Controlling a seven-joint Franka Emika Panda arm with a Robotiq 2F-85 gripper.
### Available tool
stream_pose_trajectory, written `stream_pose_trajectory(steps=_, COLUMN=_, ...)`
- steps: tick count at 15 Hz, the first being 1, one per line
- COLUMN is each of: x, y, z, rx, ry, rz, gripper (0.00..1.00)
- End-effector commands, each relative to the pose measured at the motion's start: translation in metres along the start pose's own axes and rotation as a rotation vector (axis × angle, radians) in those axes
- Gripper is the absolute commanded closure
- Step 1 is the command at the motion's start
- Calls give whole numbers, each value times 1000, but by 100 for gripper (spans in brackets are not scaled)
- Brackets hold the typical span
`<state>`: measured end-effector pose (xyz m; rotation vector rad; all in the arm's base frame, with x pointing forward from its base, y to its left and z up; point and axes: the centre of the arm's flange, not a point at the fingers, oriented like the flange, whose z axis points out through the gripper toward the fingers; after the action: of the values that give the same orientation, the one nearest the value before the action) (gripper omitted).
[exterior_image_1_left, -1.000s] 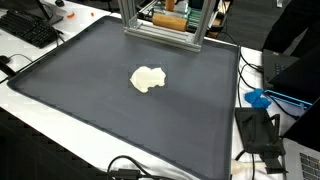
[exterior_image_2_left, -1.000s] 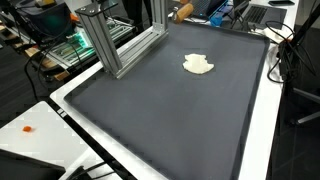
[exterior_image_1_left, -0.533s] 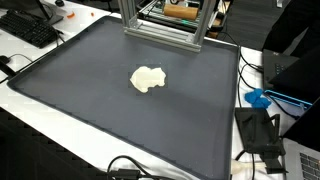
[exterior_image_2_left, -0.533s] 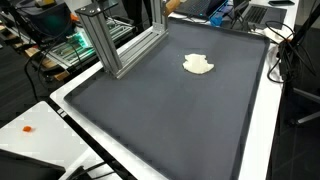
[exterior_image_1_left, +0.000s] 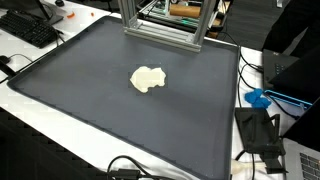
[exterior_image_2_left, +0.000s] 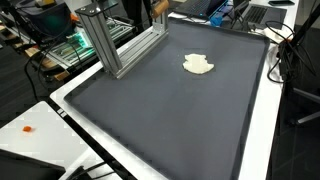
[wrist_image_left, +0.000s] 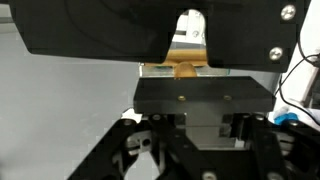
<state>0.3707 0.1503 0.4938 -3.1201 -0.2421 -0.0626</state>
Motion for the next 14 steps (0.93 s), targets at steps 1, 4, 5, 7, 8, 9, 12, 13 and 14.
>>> stream_pose_trajectory(steps=1, x=-31, y=4, z=4, rx=8, ry=10, rz=-8, gripper=66)
stream_pose_trajectory(steps=4, x=-40, y=7, z=10, rx=5, ry=0, rz=0, gripper=66)
stream_pose_trajectory(steps=5, x=-43, y=7, z=12, rx=5, ry=-3, rz=4, gripper=66)
stream_pose_trajectory(steps=7, x=-47, y=8, z=17, rx=2, ry=-4, rz=8, gripper=66)
stream_pose_trajectory(steps=8, x=-49, y=8, z=19, rx=1, ry=-5, rz=10, gripper=66)
stream_pose_trajectory(steps=9, x=-51, y=7, z=20, rx=7, ry=-4, rz=15, gripper=66)
stream_pose_trajectory(steps=12, x=-57, y=4, z=21, rx=12, ry=2, rz=36, gripper=66)
stream_pose_trajectory(steps=13, x=-60, y=4, z=20, rx=8, ry=7, rz=45, gripper=66)
stream_pose_trajectory(steps=14, x=-62, y=3, z=20, rx=6, ry=11, rz=48, gripper=66)
